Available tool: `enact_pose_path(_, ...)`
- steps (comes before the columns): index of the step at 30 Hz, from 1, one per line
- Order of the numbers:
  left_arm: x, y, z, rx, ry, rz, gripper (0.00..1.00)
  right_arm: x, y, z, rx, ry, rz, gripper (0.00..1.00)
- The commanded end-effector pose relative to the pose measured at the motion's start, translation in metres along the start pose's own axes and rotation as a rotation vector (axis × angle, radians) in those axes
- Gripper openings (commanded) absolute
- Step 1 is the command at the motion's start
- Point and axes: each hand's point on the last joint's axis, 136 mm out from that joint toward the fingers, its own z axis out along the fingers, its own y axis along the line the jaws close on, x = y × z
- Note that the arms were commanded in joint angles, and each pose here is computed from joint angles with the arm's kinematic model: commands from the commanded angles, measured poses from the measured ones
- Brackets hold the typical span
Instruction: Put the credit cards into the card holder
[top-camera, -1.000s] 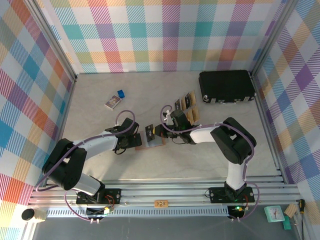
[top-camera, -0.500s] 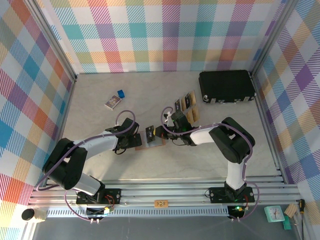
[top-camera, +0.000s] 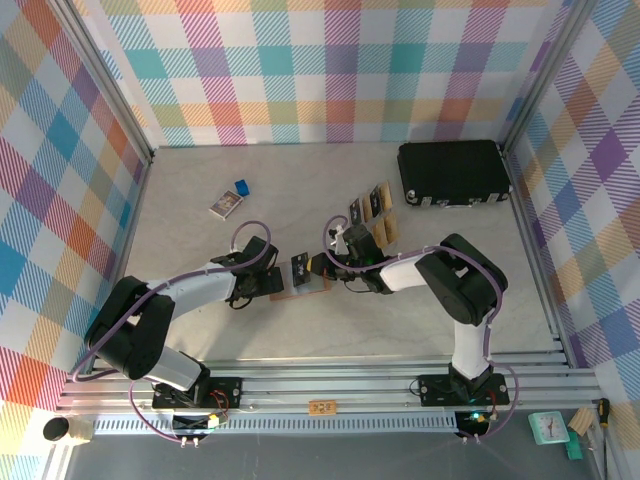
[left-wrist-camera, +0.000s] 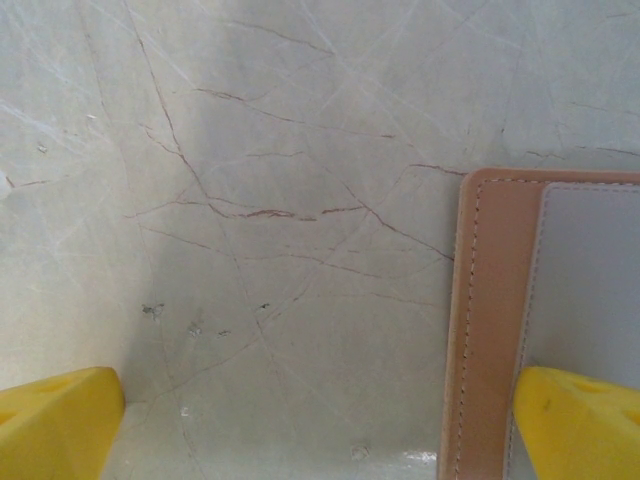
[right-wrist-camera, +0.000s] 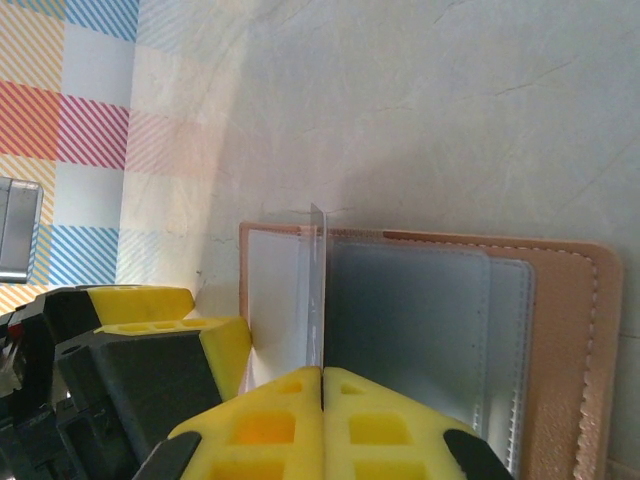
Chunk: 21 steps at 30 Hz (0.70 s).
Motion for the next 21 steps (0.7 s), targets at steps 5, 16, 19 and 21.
enact_pose_path(5,0.0141,0.0088,0.0066,-0.039,0.035,0.013,1.00,0.0025,-0.0043,0.0027,-0.020,-0.005,0.015,0.00)
enact_pose_path(16,0.0138,0.0092,0.0050,-0.037,0.033,0.014,1.00,0.0067,-0.0090,0.0013,-0.007,0.001,0.018,0.00)
enact_pose_path(19,0.0146,0.0099,0.0052,-0.039,0.034,0.015,1.00,0.0063,-0.0081,0.0011,-0.009,-0.001,0.016,0.00)
enact_pose_path(21,0.0146,0.0101,0.0052,-0.040,0.033,0.014,1.00,0.0066,-0.0084,0.0012,-0.008,0.000,0.017,0.00)
